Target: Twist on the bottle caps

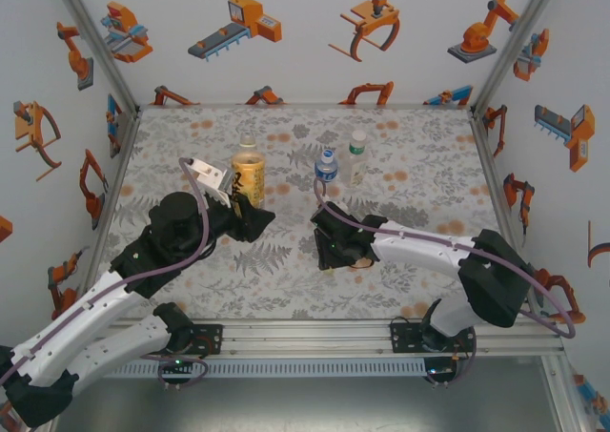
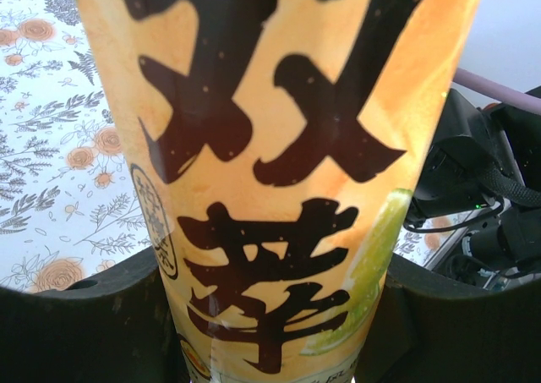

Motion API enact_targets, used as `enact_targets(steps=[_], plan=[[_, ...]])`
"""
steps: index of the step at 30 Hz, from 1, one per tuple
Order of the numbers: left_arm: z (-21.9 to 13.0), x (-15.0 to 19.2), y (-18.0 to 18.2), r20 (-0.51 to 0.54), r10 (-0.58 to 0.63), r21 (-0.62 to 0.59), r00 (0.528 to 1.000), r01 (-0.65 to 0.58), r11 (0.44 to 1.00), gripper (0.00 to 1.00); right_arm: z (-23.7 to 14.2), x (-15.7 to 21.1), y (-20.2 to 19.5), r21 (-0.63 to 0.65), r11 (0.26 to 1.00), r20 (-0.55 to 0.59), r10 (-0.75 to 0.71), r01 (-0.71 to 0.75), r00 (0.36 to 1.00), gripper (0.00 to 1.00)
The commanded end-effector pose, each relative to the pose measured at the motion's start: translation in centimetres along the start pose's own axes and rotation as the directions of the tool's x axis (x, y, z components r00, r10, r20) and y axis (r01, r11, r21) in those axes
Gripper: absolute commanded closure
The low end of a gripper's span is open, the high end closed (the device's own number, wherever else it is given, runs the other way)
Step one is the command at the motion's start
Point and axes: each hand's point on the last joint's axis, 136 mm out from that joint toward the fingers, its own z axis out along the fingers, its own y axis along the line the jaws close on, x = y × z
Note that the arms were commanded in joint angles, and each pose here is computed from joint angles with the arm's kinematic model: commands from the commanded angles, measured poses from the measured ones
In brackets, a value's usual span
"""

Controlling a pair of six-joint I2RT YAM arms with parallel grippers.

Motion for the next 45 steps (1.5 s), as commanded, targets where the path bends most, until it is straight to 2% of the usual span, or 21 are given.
enact_targets(steps=[1,28,45], plan=[[-0.2,-0.8,0.0,0.038,-0.020,0.002,0.999,0.020,1.000,1.00,0.5,0.5,0.2,-0.008,1.000,-0.015,0.013,-0.013,1.000,0.58],[-0.3,-1.1,0.2,0.057,-0.018,-0.010,0.998,0.018,1.000,1.00,1.7,1.3,-0.4,0.022,1.000,-0.053,0.011,-0.010,0.999,0.57],[0.1,-1.3,0.0,0.058,-0.019,0.000,0.998,0.019,1.000,1.00,-0.1,-0.1,0.1,0.008,1.000,0.002,0.006,-0.006,1.000,0.57]])
